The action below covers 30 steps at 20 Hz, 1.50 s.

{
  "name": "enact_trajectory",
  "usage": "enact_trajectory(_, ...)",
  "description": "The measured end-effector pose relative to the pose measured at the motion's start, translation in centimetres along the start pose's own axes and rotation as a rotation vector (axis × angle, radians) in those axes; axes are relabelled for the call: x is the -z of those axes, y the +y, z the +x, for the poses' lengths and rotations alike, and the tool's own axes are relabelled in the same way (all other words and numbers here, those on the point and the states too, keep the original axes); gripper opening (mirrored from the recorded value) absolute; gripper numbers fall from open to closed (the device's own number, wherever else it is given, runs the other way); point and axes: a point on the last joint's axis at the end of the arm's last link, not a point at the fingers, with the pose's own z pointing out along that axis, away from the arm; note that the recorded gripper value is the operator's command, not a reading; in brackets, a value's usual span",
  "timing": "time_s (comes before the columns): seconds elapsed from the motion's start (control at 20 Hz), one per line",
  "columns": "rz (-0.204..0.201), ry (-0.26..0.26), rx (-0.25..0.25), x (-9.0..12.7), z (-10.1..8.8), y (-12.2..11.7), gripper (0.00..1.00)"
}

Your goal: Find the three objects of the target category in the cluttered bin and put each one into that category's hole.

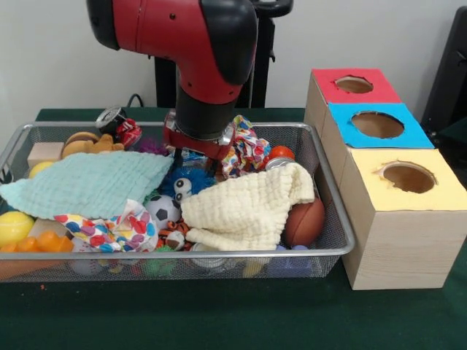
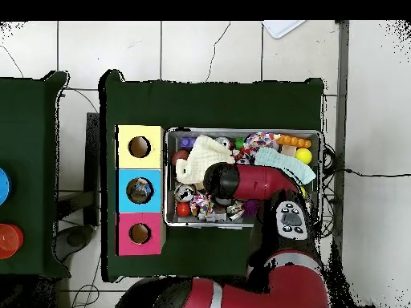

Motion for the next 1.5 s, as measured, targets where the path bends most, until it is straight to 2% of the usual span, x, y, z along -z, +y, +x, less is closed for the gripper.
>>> enact_trajectory(0.25,0.003,0.018,-0.015,1.6,-0.4,-0.9,1.0)
enact_trajectory(0.3,-0.002,0.036,-0.024,2.4,-0.5,-1.3,1.0)
enact_trajectory(0.5,-0.034,0.096,-0.067,5.0,-0.9,-3.1,1.0)
enact_trajectory(0.65,-0.063,0.122,-0.102,6.3,-1.3,-4.7,1.0)
enact_trajectory(0.75,-0.102,0.129,-0.142,6.8,-2.0,-6.7,1.0)
enact_trajectory(1.0,-0.15,0.138,-0.189,6.1,-2.3,-9.2,1.0)
enact_trajectory(1.15,-0.163,0.151,-0.195,5.7,-1.9,-9.5,1.0)
enact_trajectory(1.5,-0.191,0.214,-0.17,4.1,0.5,-7.8,1.0)
